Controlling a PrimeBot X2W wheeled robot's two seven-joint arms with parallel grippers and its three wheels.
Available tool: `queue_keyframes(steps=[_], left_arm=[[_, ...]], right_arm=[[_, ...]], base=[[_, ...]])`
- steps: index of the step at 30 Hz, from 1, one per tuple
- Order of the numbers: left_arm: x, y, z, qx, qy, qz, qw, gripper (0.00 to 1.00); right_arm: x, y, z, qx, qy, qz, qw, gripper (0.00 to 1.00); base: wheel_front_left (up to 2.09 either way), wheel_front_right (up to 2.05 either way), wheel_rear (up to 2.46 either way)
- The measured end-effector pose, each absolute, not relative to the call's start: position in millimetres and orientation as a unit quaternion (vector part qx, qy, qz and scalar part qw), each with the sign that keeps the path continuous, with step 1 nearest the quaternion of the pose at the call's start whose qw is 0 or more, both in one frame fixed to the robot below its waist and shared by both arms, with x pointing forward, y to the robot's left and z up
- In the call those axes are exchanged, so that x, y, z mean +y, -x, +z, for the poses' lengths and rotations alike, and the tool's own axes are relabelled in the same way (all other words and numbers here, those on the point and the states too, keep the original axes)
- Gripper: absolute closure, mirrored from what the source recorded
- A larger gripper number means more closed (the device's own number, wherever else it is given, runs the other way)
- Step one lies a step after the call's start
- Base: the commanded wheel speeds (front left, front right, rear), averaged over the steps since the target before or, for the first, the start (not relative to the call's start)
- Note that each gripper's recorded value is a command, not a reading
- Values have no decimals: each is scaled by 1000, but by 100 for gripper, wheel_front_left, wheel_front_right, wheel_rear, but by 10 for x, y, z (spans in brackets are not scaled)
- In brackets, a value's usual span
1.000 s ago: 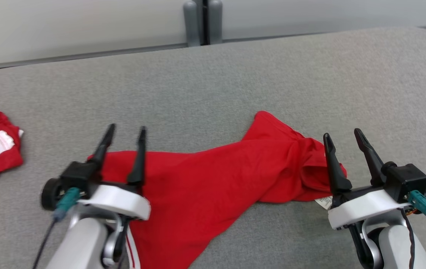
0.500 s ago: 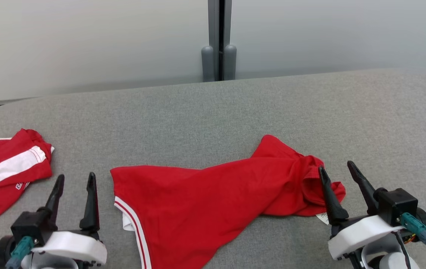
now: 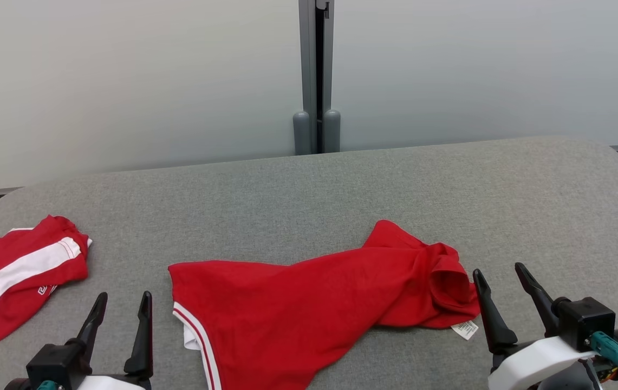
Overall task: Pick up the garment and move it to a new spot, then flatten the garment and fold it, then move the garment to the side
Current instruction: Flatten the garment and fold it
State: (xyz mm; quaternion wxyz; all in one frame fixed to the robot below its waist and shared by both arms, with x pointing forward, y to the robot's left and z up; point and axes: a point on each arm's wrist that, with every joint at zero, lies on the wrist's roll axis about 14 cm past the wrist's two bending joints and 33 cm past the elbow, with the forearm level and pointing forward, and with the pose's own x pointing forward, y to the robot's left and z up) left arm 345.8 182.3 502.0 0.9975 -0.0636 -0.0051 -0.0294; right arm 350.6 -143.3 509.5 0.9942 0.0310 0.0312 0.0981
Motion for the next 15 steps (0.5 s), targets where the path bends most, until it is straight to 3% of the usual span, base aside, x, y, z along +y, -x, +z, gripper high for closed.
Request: queue_keyframes(steps=[15], left_arm=[[1767,-3398,5082,-9,61,-33,998,0]], right_arm=[[-1414,-3485,5152,25,-30,101,994,0]], base=[[0,0,0]])
